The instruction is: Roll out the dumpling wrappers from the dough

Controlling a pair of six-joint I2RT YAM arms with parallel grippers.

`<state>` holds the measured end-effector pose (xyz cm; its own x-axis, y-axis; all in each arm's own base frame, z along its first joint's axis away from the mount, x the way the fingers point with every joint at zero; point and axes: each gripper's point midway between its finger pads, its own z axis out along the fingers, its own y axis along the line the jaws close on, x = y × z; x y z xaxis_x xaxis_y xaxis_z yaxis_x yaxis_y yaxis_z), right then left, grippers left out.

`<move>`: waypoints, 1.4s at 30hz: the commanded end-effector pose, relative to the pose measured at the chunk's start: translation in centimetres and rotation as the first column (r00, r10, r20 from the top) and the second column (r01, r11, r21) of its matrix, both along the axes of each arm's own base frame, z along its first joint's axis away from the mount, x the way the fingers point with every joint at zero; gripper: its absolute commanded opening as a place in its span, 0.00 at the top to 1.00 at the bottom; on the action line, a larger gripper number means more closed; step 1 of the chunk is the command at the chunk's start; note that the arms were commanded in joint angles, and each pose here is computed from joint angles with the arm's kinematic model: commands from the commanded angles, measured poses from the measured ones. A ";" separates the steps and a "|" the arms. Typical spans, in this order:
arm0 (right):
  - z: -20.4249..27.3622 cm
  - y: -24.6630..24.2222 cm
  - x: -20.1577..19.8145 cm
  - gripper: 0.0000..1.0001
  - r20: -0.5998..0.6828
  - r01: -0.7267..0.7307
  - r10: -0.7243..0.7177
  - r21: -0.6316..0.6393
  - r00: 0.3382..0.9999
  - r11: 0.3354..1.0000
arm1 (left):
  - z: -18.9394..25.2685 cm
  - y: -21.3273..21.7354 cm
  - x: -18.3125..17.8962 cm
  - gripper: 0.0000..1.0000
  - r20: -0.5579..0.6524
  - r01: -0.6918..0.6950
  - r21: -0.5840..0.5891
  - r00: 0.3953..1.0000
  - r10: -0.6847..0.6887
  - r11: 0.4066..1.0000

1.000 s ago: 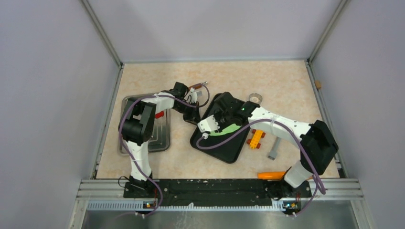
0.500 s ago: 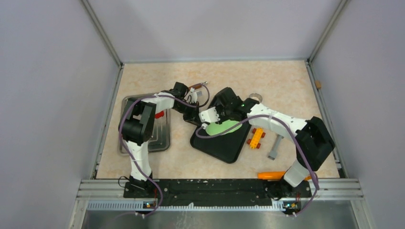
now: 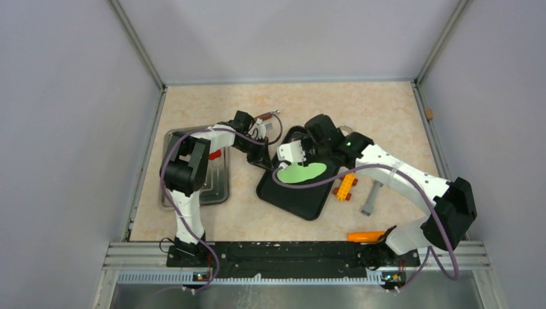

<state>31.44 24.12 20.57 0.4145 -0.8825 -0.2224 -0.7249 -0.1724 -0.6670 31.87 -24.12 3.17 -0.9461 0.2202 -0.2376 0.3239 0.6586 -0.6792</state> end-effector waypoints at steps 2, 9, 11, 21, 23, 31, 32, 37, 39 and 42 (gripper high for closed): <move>-1.5 0.0 -1.5 1.00 -0.040 -0.010 0.011 0.017 0.999 1.000 | 0.8 -0.5 0.9 1.00 0.017 0.002 -0.033 1.000 -0.001 0.999; -2.9 0.5 -2.9 1.00 -0.100 -0.037 0.039 0.023 0.994 0.999 | 0.6 -0.5 0.9 1.00 0.009 0.001 -0.032 1.000 0.000 0.999; -3.5 0.5 -3.1 1.00 -0.116 -0.040 0.041 0.017 0.992 0.999 | 0.6 -0.4 0.9 1.00 0.006 0.001 -0.031 1.000 -0.001 1.000; -5.2 0.7 -4.8 1.00 -0.202 -0.108 0.096 -0.047 0.975 0.993 | 0.5 -0.4 0.8 1.00 0.004 0.001 -0.025 1.000 -0.001 1.000; -5.3 0.6 -4.9 1.00 -0.215 -0.115 0.100 -0.061 0.971 0.991 | 0.5 -0.4 0.8 1.00 0.003 0.001 -0.026 1.000 -0.001 1.000; -9.7 -0.2 -4.9 1.00 -0.253 -0.125 0.084 -0.151 0.964 0.981 | 0.5 -0.4 0.8 1.00 0.005 0.001 -0.026 1.000 -0.001 1.000; -10.2 -0.2 -4.8 1.00 -0.257 -0.126 0.083 -0.157 0.963 0.980 | 0.5 -0.3 0.8 1.00 0.006 0.000 -0.026 1.000 0.000 1.000; -12.5 -1.0 -4.2 1.00 -0.258 -0.100 0.049 -0.189 0.965 0.977 | 0.7 -0.3 0.8 1.00 0.010 0.001 -0.025 1.000 -0.001 1.000; -13.3 -1.4 -4.0 1.00 -0.259 -0.089 0.036 -0.195 0.965 0.977 | 0.7 -0.3 0.7 1.00 0.013 0.002 -0.023 1.000 -0.002 1.000; -14.2 -1.9 -3.1 1.00 -0.243 -0.062 0.011 -0.200 0.970 0.978 | 0.7 -0.2 0.8 1.00 0.018 0.001 -0.022 1.000 -0.001 1.000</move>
